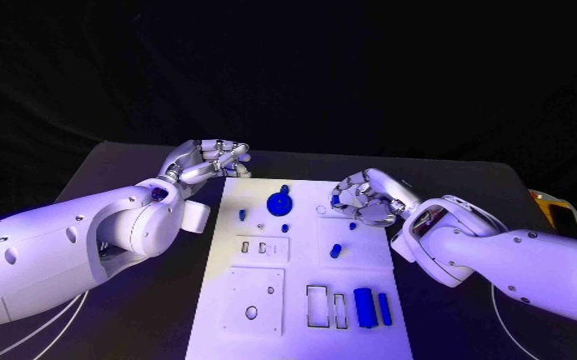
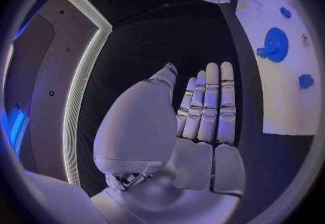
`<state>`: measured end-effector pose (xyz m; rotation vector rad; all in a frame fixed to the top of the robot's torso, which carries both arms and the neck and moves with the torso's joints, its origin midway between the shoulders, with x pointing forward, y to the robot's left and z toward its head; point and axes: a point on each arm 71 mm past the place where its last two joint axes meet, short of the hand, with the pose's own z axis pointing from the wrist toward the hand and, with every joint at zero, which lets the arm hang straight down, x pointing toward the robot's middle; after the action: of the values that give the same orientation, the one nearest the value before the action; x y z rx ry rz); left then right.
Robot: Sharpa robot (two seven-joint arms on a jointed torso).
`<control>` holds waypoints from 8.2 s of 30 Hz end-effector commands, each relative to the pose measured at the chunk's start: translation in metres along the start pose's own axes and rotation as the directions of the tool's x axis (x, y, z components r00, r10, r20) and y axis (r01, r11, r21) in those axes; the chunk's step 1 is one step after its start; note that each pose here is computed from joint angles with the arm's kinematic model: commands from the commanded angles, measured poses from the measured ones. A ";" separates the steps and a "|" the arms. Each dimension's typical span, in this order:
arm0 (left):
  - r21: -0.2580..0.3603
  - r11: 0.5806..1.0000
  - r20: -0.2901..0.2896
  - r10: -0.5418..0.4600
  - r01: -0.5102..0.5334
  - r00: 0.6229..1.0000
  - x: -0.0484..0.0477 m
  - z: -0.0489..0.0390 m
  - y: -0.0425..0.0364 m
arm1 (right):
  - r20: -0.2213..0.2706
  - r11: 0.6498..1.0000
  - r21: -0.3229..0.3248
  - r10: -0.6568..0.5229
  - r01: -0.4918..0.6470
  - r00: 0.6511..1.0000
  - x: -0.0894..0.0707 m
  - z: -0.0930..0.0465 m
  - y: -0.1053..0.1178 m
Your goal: Assemble the parts on the task board
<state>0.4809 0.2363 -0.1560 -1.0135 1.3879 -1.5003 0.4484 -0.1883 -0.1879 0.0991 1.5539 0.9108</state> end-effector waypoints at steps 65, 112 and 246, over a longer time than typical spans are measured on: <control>-0.008 1.000 -0.034 -0.016 0.015 0.999 0.0091 0.0097 0.0052 | -0.247 0.985 -0.062 -0.173 0.163 0.953 0.123 0.030 0.066; -0.120 0.972 -0.161 0.181 -0.202 0.970 0.0098 0.0087 0.0177 | -0.069 0.990 -0.136 0.020 -0.029 0.997 0.070 0.009 0.061; -0.315 0.448 -0.661 0.529 -0.836 0.532 0.0703 0.0215 0.0616 | 0.093 0.948 0.196 0.237 -0.252 0.967 -0.036 -0.005 -0.045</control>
<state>0.4814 0.1619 -0.2171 -0.1755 2.4121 -0.5843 0.4722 -0.2424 -0.1864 0.4934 1.5870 0.9185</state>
